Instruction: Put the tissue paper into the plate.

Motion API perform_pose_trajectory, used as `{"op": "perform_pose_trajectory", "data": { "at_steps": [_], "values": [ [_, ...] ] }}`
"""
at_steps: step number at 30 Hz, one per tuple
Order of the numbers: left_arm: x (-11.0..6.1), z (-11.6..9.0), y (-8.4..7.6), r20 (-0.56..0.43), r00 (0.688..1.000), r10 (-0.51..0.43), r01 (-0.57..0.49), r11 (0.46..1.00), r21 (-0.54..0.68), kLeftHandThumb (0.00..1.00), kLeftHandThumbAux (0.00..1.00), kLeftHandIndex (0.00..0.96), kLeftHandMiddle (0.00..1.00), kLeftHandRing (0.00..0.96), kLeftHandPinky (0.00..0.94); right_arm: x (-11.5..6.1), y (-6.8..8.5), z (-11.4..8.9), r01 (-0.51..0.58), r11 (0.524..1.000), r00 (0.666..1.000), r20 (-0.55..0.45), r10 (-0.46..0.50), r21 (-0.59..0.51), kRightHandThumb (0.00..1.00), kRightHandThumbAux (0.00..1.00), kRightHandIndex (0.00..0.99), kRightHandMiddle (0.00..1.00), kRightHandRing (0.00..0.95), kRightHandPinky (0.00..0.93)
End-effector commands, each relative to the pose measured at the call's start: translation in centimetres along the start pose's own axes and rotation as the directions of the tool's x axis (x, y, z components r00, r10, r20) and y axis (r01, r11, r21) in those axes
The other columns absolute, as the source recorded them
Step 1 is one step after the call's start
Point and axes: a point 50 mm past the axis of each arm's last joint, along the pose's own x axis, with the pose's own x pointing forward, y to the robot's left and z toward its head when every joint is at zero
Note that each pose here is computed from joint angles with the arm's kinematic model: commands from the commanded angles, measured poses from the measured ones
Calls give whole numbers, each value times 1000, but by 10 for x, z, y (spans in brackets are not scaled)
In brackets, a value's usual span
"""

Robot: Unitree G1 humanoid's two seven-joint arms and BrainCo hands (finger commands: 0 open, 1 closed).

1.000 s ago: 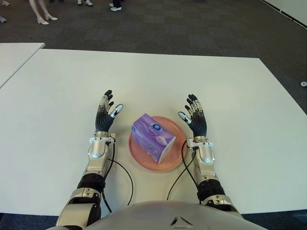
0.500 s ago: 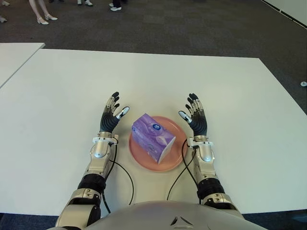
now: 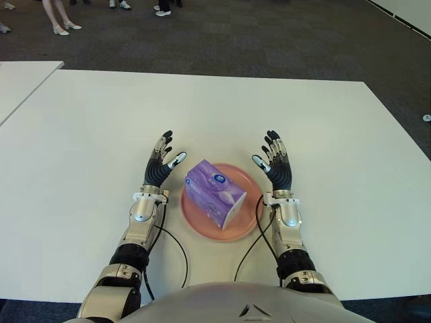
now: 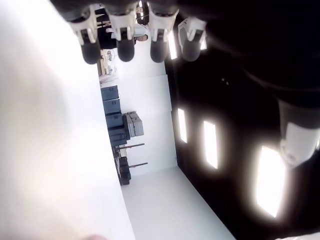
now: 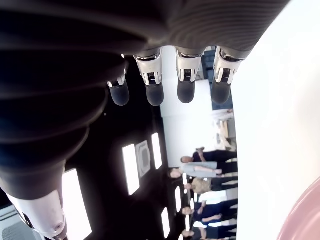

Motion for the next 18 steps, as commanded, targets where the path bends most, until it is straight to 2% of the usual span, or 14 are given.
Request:
{"op": "perform_pose_trajectory", "data": {
  "at_steps": [1,18],
  "values": [
    [-50,-44,-7,-222,975,-1,7,1000,28,0,532,0,0,0,0,-37,-11,-29,85,996,984,-156,-81,17,103,688,0,21,0,12],
    [-50,-45,-9,-230,973,25,-22,1000,15,0,543,0,0,0,0,-37,-13,-29,99,995,983,-158,-98,-3,118,678,0,12,0,25]
  ]
}}
